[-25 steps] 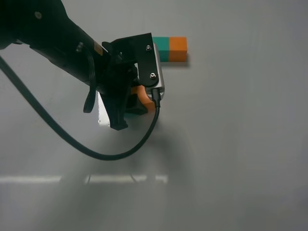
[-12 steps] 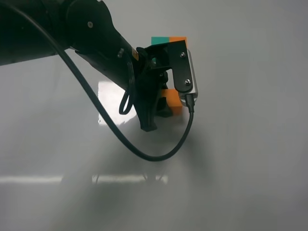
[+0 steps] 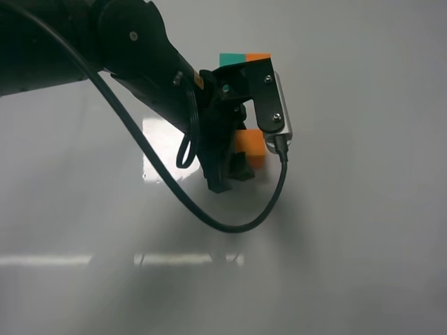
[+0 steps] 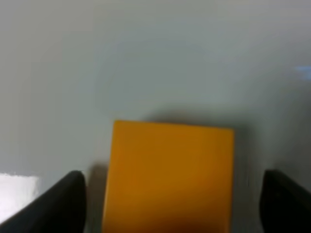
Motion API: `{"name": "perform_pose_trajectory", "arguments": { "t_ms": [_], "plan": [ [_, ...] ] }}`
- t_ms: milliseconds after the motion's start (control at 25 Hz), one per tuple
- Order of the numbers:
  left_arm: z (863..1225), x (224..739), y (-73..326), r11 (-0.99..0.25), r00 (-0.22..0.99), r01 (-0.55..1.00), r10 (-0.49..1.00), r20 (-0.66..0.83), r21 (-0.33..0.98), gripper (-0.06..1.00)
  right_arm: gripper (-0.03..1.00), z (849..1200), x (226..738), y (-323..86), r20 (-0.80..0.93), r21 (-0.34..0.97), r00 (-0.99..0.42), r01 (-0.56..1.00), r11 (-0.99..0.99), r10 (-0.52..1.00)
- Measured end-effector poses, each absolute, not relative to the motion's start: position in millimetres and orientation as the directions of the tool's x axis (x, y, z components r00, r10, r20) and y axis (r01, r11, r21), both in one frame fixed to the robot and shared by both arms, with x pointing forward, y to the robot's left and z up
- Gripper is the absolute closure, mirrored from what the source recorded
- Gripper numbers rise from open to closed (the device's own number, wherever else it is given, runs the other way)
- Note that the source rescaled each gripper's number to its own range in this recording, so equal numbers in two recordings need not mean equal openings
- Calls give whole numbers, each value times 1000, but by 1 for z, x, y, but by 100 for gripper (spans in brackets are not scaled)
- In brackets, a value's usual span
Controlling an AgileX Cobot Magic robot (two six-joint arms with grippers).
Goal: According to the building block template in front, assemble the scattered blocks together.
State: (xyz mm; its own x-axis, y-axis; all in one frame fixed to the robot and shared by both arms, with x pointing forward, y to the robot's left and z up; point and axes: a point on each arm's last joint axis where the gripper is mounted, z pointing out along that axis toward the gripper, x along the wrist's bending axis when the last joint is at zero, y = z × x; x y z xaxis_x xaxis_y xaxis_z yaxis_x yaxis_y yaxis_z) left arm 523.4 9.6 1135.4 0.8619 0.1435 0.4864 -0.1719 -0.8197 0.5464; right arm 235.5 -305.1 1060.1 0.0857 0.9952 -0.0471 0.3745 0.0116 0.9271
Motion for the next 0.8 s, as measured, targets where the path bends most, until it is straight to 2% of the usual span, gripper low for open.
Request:
{"name": "perform_pose_trajectory", "arguments": {
  "t_ms": [120,320,480,640,800],
  "plan": [
    [1145,514,10,-813,859,-168,157,488,558,22,97,1060,236,-305,-47,927,86,375,12,995],
    [1168,489,12,-792,856,-183,163,490,582,19,97,1060,236,-305,-47,927,86,375,12,995],
    [1187,477,22,-770,841,-155,226,492,619,19,97,1060,236,-305,-47,927,86,375,12,995],
    [1205,473,39,-750,799,-81,345,492,656,20,97,1060,236,-305,-47,927,86,375,12,995],
    [1225,478,79,-687,719,119,558,415,716,20,97,1060,236,-305,-47,927,86,375,12,995]
  ]
}}
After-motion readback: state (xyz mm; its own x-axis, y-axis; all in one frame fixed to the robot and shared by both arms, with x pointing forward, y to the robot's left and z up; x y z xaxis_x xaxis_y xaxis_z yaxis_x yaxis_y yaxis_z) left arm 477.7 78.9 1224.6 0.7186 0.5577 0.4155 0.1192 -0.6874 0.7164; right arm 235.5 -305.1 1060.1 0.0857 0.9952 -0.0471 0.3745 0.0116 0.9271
